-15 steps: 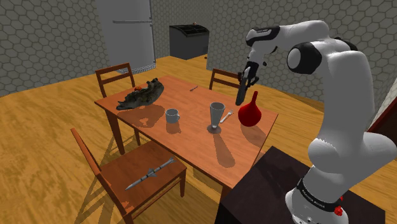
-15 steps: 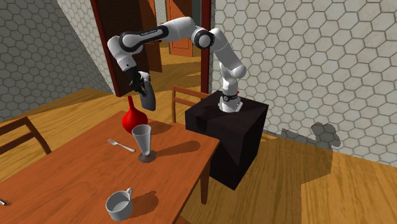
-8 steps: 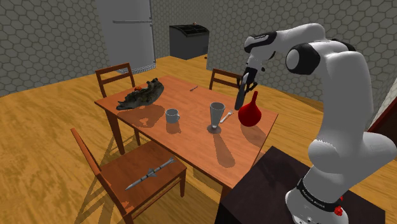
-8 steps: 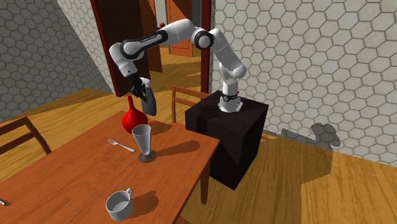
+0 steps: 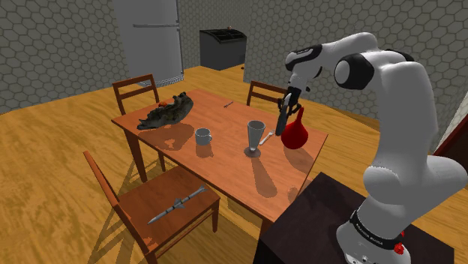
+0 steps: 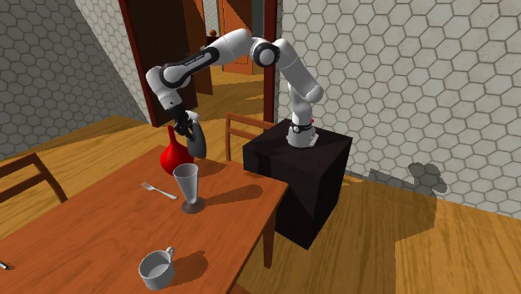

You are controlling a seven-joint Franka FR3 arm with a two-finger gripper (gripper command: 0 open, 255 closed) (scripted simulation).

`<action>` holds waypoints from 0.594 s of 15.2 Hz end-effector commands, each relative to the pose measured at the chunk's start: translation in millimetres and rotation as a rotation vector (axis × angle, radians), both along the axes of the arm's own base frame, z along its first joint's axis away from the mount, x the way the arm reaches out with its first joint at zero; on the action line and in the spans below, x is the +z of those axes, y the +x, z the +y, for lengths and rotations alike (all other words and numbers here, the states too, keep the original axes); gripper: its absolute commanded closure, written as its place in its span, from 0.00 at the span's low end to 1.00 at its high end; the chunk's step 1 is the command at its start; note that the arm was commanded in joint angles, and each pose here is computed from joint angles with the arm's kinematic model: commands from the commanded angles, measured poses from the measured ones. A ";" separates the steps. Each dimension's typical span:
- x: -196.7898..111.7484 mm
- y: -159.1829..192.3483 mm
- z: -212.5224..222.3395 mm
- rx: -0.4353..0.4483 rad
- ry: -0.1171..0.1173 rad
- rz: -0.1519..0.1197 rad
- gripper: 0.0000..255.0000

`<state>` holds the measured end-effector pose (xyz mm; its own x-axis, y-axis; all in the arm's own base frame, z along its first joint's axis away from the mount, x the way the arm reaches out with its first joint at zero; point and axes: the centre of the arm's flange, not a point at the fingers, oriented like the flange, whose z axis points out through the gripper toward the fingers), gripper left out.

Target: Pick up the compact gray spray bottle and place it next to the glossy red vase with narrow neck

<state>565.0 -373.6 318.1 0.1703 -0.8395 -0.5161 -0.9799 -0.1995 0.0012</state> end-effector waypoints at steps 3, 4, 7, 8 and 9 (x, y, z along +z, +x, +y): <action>-22.9 0.2 -0.3 0.000 0.000 0.000 1.00; -28.2 0.2 -0.3 0.000 0.000 0.000 1.00; -44.1 0.2 -0.3 0.000 0.000 0.000 1.00; -49.3 0.2 -0.3 0.000 0.000 0.000 1.00; -54.6 0.2 -0.3 0.000 0.000 0.000 1.00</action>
